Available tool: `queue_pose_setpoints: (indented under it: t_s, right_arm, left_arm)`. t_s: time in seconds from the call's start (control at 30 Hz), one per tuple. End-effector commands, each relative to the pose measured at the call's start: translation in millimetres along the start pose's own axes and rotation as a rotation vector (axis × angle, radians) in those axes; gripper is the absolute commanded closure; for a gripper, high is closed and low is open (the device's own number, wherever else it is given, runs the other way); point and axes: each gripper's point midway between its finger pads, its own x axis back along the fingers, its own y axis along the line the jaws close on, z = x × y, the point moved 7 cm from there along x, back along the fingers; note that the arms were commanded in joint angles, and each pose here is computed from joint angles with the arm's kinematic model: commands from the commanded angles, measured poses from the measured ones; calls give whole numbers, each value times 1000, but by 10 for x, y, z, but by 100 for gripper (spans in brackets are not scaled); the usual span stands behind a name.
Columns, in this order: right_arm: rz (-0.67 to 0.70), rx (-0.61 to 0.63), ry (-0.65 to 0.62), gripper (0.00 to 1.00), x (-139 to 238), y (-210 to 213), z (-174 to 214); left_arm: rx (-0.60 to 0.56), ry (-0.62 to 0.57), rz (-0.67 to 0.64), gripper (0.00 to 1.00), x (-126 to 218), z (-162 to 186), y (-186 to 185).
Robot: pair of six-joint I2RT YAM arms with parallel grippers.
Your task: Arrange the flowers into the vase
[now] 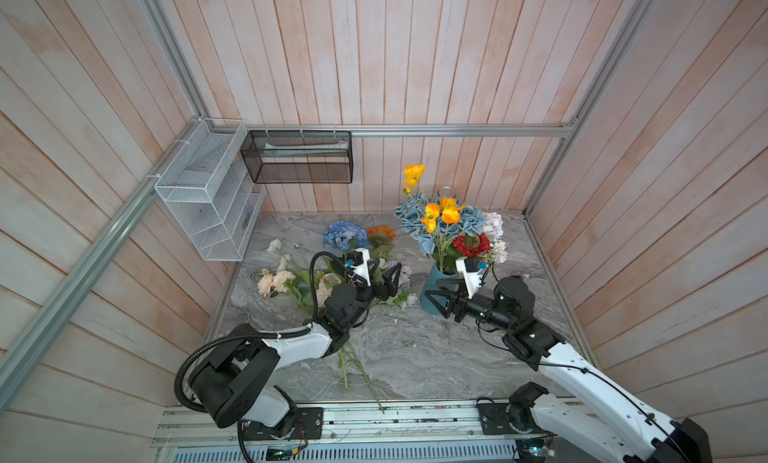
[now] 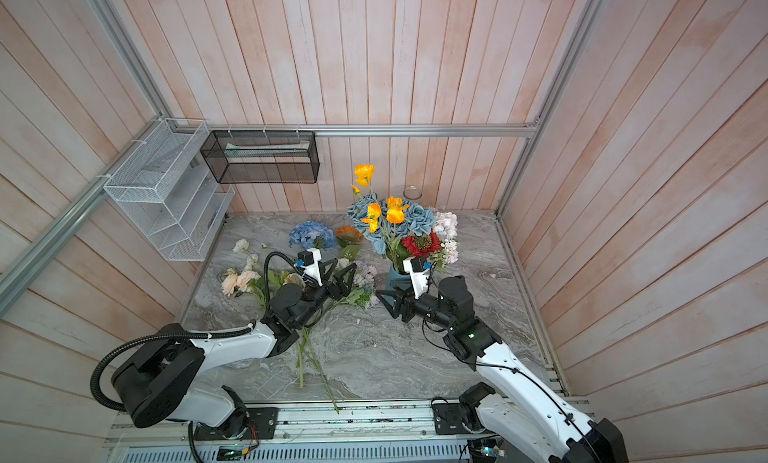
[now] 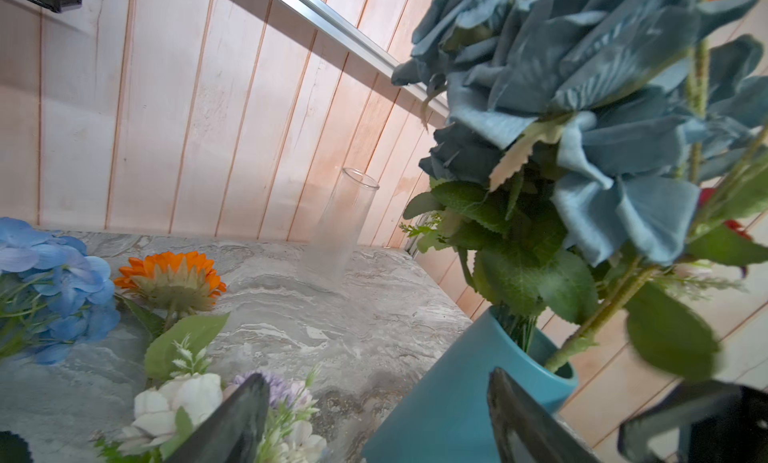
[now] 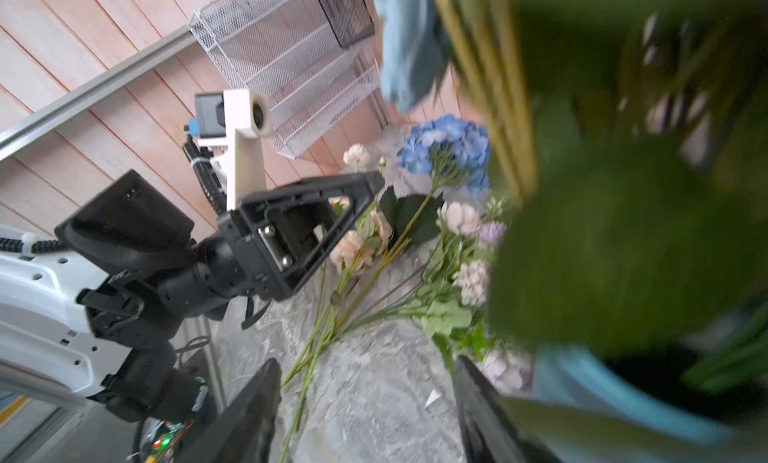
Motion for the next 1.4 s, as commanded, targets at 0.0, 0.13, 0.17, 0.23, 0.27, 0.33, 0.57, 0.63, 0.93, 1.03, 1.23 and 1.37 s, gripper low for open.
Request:
queue_pose_setpoints:
  t_s: [0.0, 0.13, 0.17, 0.23, 0.27, 0.33, 0.57, 0.63, 0.93, 1.03, 1.23, 1.37]
  right_arm:
    - [96, -59, 4, 15, 38, -91, 162]
    - [290, -39, -37, 2, 102, -330, 246]
    - [339, -27, -63, 2, 117, -387, 239]
    - [434, -2, -125, 2, 139, -500, 199]
    - [458, 14, -163, 2, 141, -538, 166]
    - [461, 50, -234, 2, 131, -565, 93]
    - [432, 135, -315, 2, -23, -629, -67]
    - [440, 154, -308, 2, -66, -662, -75]
    - [448, 229, -318, 2, -233, -763, -115]
    - [467, 268, -335, 2, -266, -804, -129]
    - [492, 301, -373, 2, -316, -860, -158]
    - [472, 318, -405, 6, -328, -859, -164]
  left_arm:
    - [13, 0, -39, 10, 45, -11, 63]
    - [13, 0, -46, 7, 51, -12, 73]
    - [14, 4, -45, 7, 49, -2, 73]
    - [16, 6, -41, 5, 44, 2, 69]
    - [17, 7, -41, 4, 40, 9, 72]
    - [19, 6, -39, 4, 33, 10, 72]
    - [8, 6, -49, 0, 52, 4, 88]
    - [7, 10, -53, 0, 56, 13, 96]
    - [11, 13, -52, 0, 76, 13, 96]
    - [8, 14, -51, 0, 72, 8, 90]
    - [14, 12, -50, 0, 70, 4, 93]
    - [14, 13, -54, 0, 84, 12, 101]
